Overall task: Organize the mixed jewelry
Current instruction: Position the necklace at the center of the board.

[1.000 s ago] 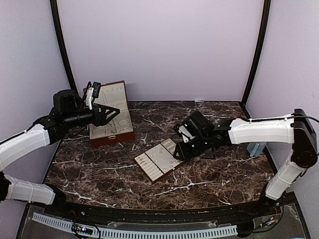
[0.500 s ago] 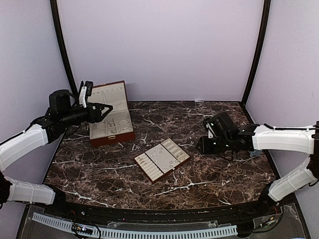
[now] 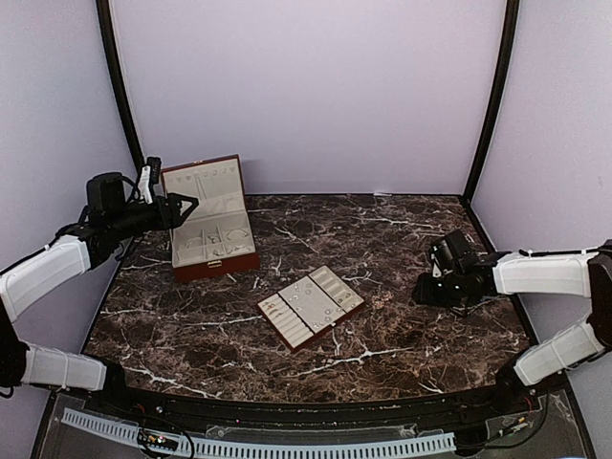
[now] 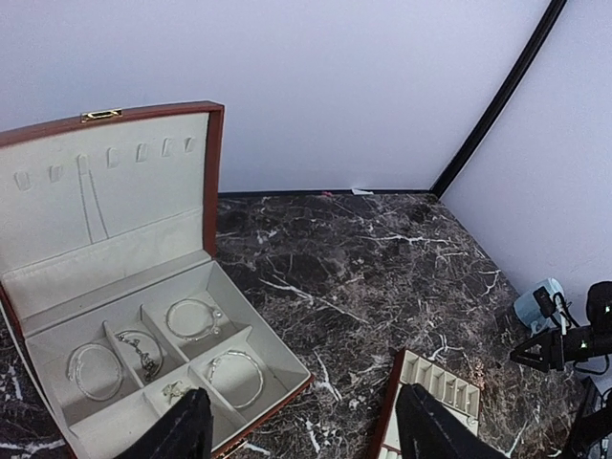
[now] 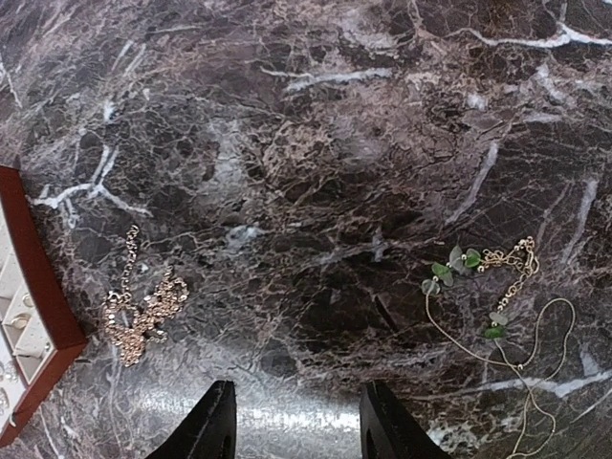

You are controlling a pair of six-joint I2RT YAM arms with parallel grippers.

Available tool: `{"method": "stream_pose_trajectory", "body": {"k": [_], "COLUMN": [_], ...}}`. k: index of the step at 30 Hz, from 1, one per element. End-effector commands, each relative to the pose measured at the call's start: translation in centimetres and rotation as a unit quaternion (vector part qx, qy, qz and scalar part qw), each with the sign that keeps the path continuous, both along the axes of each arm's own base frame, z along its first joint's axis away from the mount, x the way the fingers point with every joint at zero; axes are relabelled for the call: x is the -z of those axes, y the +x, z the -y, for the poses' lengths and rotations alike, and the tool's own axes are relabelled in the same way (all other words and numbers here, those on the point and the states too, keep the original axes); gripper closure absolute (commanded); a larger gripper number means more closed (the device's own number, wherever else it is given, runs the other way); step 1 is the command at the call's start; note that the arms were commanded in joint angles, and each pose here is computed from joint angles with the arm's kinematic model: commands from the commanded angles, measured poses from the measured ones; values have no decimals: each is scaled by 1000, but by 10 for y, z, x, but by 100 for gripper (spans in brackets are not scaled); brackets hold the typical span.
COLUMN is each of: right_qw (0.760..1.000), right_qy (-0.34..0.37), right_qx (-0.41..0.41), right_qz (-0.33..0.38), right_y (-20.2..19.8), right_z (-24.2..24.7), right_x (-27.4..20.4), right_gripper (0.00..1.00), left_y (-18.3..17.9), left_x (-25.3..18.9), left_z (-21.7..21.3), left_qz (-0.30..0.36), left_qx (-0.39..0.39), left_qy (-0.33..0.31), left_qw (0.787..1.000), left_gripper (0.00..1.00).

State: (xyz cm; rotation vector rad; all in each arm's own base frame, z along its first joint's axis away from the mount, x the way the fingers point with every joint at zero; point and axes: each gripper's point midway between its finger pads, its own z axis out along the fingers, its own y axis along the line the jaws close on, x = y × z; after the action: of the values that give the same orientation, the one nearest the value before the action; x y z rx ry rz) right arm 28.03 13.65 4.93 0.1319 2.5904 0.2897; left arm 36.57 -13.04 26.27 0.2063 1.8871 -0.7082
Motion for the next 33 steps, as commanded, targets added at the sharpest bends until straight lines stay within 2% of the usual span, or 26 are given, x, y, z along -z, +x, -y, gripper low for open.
{"method": "stream_pose_trajectory", "body": {"k": [1,7,17,29,33], "right_qw": [999,994,987,991,995], "right_qy": [-30,-98,-113,-96,-71], "right_qx": [-11,32,110,95,69], "right_qz": [27,28,10,1,0], "right_y": [26,39,45,48,50], "right_z": [-2,22,53,43,30], "right_x": [-4,-3,10,27,32], "right_gripper": [55,56,60,67,73], "left_y": [2,3,2,1,2], "left_x": [2,5,2,2,1], "left_z": [-6,-7,-7,-8,-9], "left_qz": [-7,-12,-9,-6,-3], "left_qx": [-8,-10,-8,-11,-14], "left_qy": [0,2,-3,-1,2], "left_qw": [1000,1000,1000,1000,1000], "left_gripper": [31,31,31,31,31]}}
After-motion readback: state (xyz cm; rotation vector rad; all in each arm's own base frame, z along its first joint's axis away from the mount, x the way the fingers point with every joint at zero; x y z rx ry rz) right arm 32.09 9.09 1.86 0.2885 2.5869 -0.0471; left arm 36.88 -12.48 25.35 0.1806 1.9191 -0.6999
